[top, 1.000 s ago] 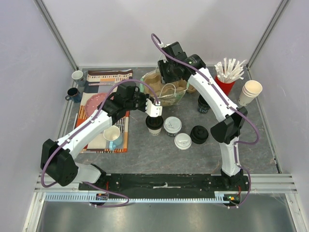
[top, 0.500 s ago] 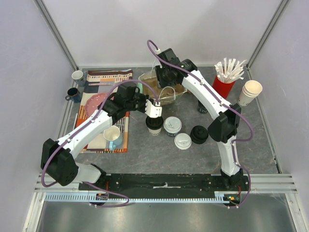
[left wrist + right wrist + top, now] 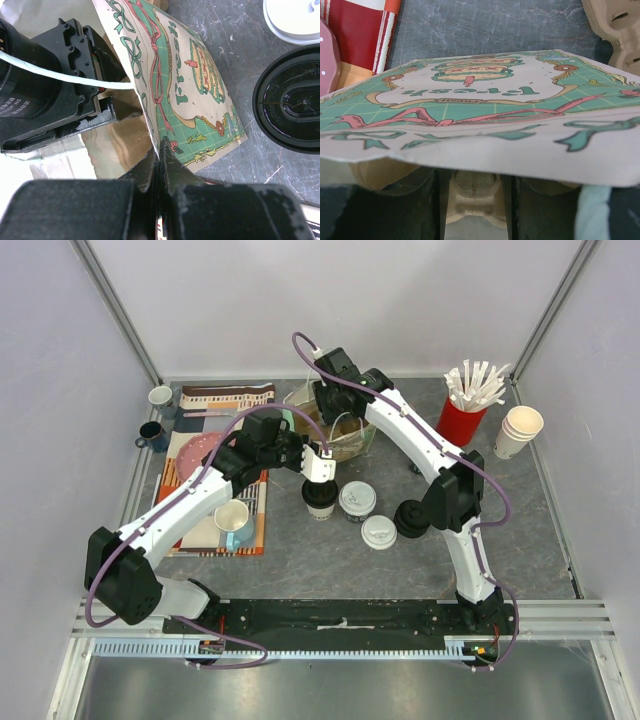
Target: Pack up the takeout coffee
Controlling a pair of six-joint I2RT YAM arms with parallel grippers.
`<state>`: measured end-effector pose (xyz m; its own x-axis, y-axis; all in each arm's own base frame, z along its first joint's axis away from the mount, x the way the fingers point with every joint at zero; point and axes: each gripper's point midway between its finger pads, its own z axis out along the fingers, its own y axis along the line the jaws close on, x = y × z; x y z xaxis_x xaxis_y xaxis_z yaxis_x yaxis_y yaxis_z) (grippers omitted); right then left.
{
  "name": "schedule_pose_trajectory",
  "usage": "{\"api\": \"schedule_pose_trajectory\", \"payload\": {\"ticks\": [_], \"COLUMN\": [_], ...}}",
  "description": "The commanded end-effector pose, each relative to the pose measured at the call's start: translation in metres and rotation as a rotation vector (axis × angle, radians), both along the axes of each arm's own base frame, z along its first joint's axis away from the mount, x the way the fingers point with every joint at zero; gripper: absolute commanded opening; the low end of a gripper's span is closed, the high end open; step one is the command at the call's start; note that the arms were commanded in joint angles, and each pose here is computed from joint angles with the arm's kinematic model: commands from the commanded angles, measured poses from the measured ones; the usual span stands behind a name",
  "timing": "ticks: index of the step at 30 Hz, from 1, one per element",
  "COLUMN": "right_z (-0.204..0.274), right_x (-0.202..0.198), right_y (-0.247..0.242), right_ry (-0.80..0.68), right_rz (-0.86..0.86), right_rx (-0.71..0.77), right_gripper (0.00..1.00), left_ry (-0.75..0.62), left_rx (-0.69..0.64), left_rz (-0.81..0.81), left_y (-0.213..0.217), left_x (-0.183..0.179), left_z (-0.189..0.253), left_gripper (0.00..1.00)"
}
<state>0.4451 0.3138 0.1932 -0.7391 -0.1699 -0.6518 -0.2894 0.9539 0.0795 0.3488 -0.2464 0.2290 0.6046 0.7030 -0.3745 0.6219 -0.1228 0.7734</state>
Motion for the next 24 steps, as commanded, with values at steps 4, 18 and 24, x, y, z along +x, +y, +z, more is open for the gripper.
{"api": "schedule_pose_trajectory", "payload": {"ticks": [4, 18, 24], "right_z": [0.035, 0.1, 0.123], "right_x": [-0.003, -0.016, -0.022], "right_y": [0.0, 0.01, 0.009], "right_ry": [-0.083, -0.178, -0.228], "right_rz": [0.049, 0.12, 0.13], "right_rx": [0.02, 0.158, 0.207], "right_gripper": [0.48, 0.98, 0.98], "left_ry": [-0.077, -0.034, -0.007], "left_rx": [-0.093, -0.091, -0.105], "left_rz": [-0.025, -0.015, 0.018], "left_y": [-0.013, -0.012, -0.01], "left_x": [0.005, 0.001, 0.003], "left_z": [0.042, 0.041, 0.042], "left_gripper": [0.02, 0.02, 0.02]}}
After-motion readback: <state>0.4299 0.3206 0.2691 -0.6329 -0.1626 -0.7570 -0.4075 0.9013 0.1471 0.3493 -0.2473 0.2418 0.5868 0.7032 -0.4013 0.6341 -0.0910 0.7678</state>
